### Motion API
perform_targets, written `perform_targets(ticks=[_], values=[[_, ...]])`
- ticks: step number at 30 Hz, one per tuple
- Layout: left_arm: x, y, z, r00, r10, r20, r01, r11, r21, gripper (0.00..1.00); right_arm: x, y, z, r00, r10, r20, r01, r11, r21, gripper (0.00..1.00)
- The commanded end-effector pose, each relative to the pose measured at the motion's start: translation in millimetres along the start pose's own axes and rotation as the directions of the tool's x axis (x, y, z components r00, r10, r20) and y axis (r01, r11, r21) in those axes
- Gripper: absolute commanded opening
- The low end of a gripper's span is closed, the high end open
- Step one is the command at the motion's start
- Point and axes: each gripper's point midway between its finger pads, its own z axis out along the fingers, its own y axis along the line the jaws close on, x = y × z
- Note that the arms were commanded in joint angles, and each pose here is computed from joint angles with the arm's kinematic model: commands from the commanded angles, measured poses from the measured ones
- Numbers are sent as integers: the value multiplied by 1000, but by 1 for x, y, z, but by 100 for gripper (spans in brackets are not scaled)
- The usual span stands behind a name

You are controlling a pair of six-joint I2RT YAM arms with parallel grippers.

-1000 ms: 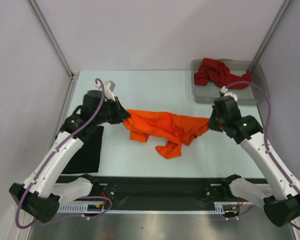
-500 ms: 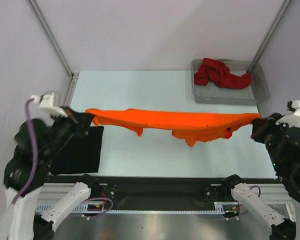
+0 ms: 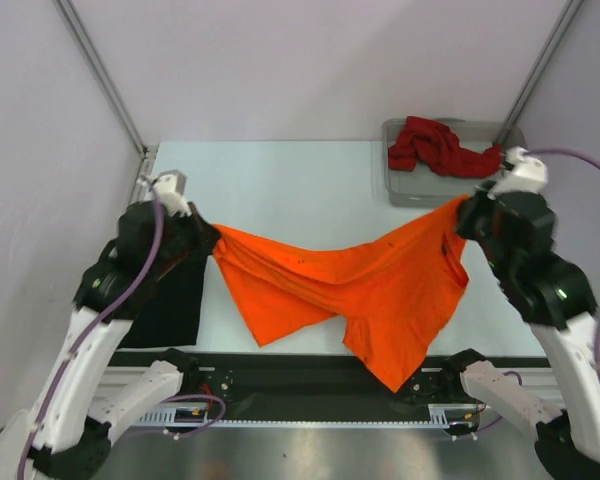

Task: Fold and stack the t-shirts
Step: Flatten the tshirt out

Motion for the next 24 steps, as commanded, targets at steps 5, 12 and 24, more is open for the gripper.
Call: perform_targets(ticks=[5,12,24], values=[[-15,7,93,999,14,-40,-17,998,-58,0,40,22,134,987,-56,-148,64,997,50,0],[-21,17,107,992,4,-127,-13,998,-68,0,52,7,146,955,-91,-282,115,991,69,0],[29,24,30,993,-66,-93,63,998,-30,13,-2,0,1,992,-60,-109,57,998,-36,0]])
